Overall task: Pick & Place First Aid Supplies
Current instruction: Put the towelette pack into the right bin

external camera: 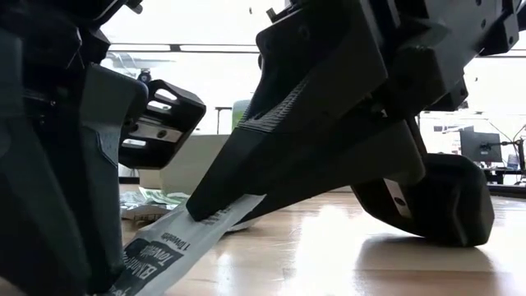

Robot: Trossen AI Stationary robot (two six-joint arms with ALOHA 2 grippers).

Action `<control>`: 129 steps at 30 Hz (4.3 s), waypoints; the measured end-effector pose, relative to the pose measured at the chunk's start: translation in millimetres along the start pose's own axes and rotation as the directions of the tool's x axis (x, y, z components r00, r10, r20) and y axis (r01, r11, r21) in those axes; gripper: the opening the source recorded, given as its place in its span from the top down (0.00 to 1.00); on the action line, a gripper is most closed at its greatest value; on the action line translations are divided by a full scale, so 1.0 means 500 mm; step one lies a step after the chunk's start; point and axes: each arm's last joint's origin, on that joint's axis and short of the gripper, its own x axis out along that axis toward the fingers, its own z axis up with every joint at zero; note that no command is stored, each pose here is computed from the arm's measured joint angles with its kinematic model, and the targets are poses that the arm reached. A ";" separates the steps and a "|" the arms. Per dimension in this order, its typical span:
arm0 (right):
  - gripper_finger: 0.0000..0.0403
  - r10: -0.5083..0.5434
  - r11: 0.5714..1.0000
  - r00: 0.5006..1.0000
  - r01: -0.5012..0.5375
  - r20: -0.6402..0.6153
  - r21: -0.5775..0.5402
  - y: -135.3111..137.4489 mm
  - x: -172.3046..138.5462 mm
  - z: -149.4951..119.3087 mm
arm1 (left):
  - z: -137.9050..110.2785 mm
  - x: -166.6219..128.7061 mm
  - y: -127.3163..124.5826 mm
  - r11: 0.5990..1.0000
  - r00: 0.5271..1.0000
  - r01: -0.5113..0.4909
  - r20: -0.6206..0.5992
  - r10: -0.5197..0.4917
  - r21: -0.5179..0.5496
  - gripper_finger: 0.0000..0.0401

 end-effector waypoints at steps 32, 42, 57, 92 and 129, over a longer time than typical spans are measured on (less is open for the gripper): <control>1.00 -0.177 0.984 0.983 0.177 0.042 0.016 -0.008 -0.045 -0.009 | 0.090 -0.341 0.047 0.966 0.957 -0.258 -0.140 0.254 -0.006 0.75; 1.00 -0.231 0.973 0.972 0.230 0.028 0.029 -0.007 -0.066 -0.016 | 0.089 -0.447 0.069 0.931 0.925 -0.366 -0.114 0.362 -0.017 0.75; 1.00 -0.425 0.905 0.905 0.425 0.014 -0.013 0.006 -0.176 -0.006 | -0.028 -0.545 0.105 0.891 0.931 -0.331 0.049 0.363 -0.311 0.75; 1.00 -0.654 0.626 0.663 0.744 0.363 -0.232 -0.006 -0.588 0.261 | -0.103 -0.595 0.186 0.711 0.718 -0.283 0.349 0.602 -0.644 0.75; 1.00 -0.333 0.905 0.772 0.423 0.541 -0.048 -0.345 -0.604 0.621 | -0.107 -0.596 0.289 0.623 0.707 -0.281 0.282 0.649 -0.730 0.75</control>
